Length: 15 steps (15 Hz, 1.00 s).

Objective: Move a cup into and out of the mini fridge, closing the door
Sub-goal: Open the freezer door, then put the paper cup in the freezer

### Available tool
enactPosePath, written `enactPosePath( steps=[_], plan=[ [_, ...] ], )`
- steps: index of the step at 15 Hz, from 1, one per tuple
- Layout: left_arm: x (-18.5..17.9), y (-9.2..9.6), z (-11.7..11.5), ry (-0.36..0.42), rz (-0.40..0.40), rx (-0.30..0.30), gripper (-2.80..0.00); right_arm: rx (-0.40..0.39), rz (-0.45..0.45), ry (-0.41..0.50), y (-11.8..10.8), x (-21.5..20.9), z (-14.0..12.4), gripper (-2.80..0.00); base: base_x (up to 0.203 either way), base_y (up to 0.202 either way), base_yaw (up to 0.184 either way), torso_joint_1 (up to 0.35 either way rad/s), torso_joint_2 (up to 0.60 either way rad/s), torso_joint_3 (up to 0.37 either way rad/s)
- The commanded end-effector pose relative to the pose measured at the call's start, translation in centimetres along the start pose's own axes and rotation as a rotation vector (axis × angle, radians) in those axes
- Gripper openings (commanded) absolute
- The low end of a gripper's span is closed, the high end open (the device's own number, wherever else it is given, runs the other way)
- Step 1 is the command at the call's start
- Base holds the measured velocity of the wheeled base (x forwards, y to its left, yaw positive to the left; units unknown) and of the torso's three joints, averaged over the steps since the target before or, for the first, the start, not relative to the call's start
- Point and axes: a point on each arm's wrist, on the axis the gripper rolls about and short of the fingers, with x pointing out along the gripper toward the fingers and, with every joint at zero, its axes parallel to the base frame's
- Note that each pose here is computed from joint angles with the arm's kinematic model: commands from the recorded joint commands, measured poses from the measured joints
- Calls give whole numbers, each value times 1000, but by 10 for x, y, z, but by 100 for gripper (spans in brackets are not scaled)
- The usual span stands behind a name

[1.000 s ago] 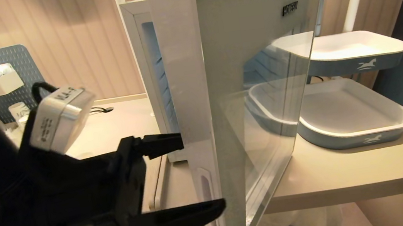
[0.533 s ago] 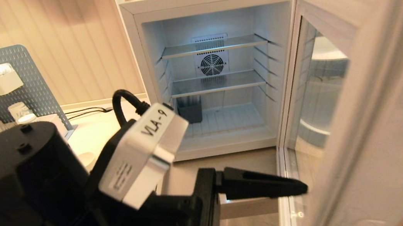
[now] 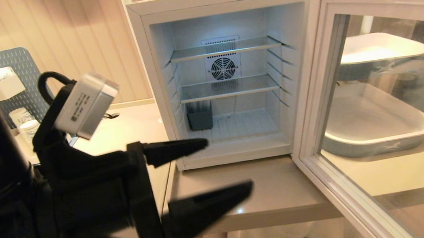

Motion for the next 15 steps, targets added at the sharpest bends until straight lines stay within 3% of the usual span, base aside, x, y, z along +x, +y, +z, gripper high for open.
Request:
enactPosePath(
  steps=[1, 2, 3, 4, 6, 9, 12, 13, 14, 15],
  plan=[
    [-27, 39, 9, -13, 483, -33, -280, -1, 1, 1, 0, 0, 0, -280, 0, 0, 0, 0, 0, 0],
    [-47, 48, 11, 7, 743, -54, -280, -1, 1, 2, 0, 0, 0, -280, 0, 0, 0, 0, 0, 0],
    [-71, 44, 16, -14, 911, -61, -280, -1, 1, 2, 0, 0, 0, -280, 0, 0, 0, 0, 0, 0],
    [-95, 32, 23, -56, 992, -58, -280, -1, 1, 2, 0, 0, 0, -280, 0, 0, 0, 0, 0, 0],
    [-147, -11, 28, -126, 1093, -46, -280, -1, 1, 0, 0, 0, 0, -280, 0, 0, 0, 0, 0, 0],
    [-223, -89, 7, -131, 1219, -66, -280, -1, 1, 2, 0, 0, 0, -280, 0, 0, 0, 0, 0, 0],
    [-248, -160, -25, -233, 1458, -73, -280, -1, 1, 1, 0, 0, 0, -280, 0, 0, 0, 0, 0, 0],
    [-249, -186, -37, -245, 1492, -102, -280, -1, 1, 2, 0, 0, 0, -280, 0, 0, 0, 0, 0, 0],
    [-250, -206, -43, -240, 1478, -150, -280, -1, 1, 2, 0, 0, 0, -280, 0, 0, 0, 0, 0, 0],
    [-254, -220, -49, -205, 1407, -203, -280, -1, 1, -1, 0, 0, 0, -280, 0, 0, 0, 0, 0, 0]
  ],
)
